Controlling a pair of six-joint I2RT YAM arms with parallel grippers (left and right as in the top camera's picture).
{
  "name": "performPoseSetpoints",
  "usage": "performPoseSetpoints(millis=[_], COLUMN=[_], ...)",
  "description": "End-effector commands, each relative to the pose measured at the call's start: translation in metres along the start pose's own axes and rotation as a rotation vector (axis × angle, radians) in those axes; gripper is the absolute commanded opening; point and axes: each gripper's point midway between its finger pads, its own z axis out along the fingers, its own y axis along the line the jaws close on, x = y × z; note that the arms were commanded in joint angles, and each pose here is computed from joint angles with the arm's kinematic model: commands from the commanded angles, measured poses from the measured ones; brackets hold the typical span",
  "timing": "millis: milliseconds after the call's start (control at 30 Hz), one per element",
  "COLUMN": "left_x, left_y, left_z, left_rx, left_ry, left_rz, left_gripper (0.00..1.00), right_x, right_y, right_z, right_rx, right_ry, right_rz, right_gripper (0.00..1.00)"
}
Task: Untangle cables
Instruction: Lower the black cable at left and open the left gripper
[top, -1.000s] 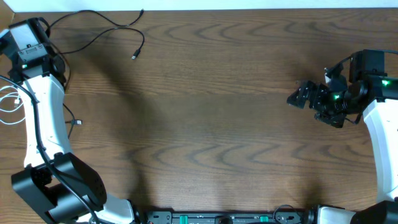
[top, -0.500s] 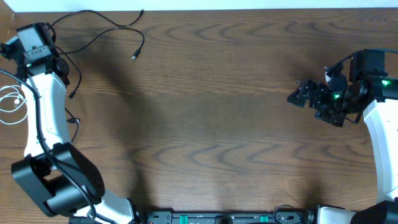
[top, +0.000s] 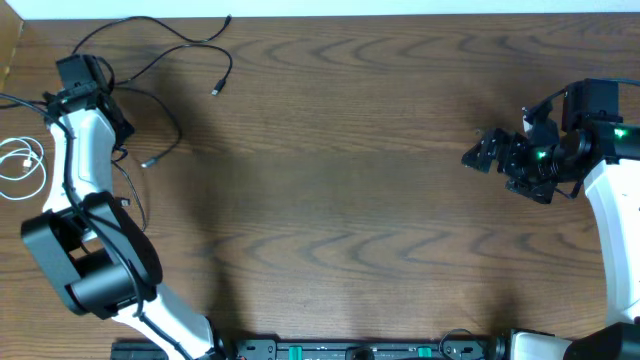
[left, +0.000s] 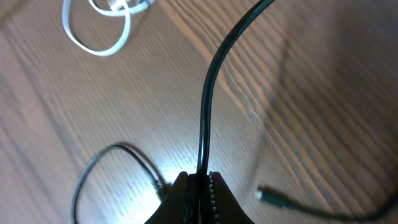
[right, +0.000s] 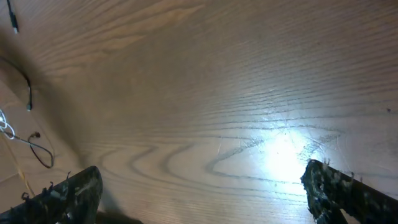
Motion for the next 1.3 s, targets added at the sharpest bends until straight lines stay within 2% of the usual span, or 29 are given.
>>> performPoseSetpoints(millis=[0, 100, 133, 233, 267, 333, 467, 600, 667, 800, 867, 1033, 1167, 1267], left_x=[0.014, 0.012, 0.011, 0.005, 0.003, 0.001, -0.003, 0.004, 0.014, 0.031, 0.041, 0.063, 0.070, 0.067], left_y=[0.005, 0.016, 0.020, 0.033, 0.040, 0.040, 0.022, -0.041, -0.064, -0.078, -0.083, -0.096, -0.096, -0.084], left_z=[0.024, 0.034, 0.037, 0.042, 0.044, 0.044, 0.036, 0.012, 0.001, 0.002, 0.006, 0.019, 0.036, 0.051], left_rx=[-0.022, -0.036, -0.037, -0.048, -0.054, -0.029, 0.102, 0.456, 0.559, 0.522, 0.486, 0.478, 0.453, 0.365], left_ry=[0.064, 0.075, 0.075, 0.069, 0.069, 0.073, 0.090, 0.149, 0.168, 0.167, 0.175, 0.207, 0.226, 0.206], left_rz=[-0.027, -0.055, -0.068, -0.102, -0.117, -0.132, -0.151, -0.036, 0.050, 0.151, 0.180, 0.289, 0.296, 0.315], left_gripper=[0.08, 0.08, 0.13, 0.45, 0.64, 0.73, 0.74, 0.71, 0.71, 0.71, 0.66, 0.66, 0.66, 0.66], right_x=[0.002, 0.004, 0.004, 0.004, 0.003, 0.003, 0.003, 0.003, 0.001, -0.001, 0.001, 0.004, 0.008, 0.010], right_y=[0.002, 0.001, 0.001, 0.001, 0.002, 0.002, 0.002, 0.002, 0.002, 0.003, 0.003, 0.002, 0.001, 0.001], right_z=[0.000, 0.000, 0.000, 0.000, 0.000, 0.000, 0.000, 0.000, 0.000, 0.000, 0.000, 0.000, 0.000, 0.000], right_rx=[-0.002, 0.001, 0.001, 0.000, -0.001, -0.001, -0.001, -0.001, -0.004, -0.006, -0.005, -0.001, 0.003, 0.005], right_ry=[0.009, 0.017, 0.018, 0.014, 0.013, 0.012, 0.013, 0.010, 0.005, -0.002, 0.003, 0.014, 0.030, 0.037], right_rz=[0.001, 0.004, 0.005, 0.003, 0.003, 0.002, 0.003, 0.002, -0.001, -0.004, -0.003, 0.003, 0.009, 0.010], right_gripper=[0.99, 0.99, 0.99, 0.99, 0.99, 0.99, 0.99, 0.99, 0.99, 0.99, 0.99, 0.99, 0.99, 0.99])
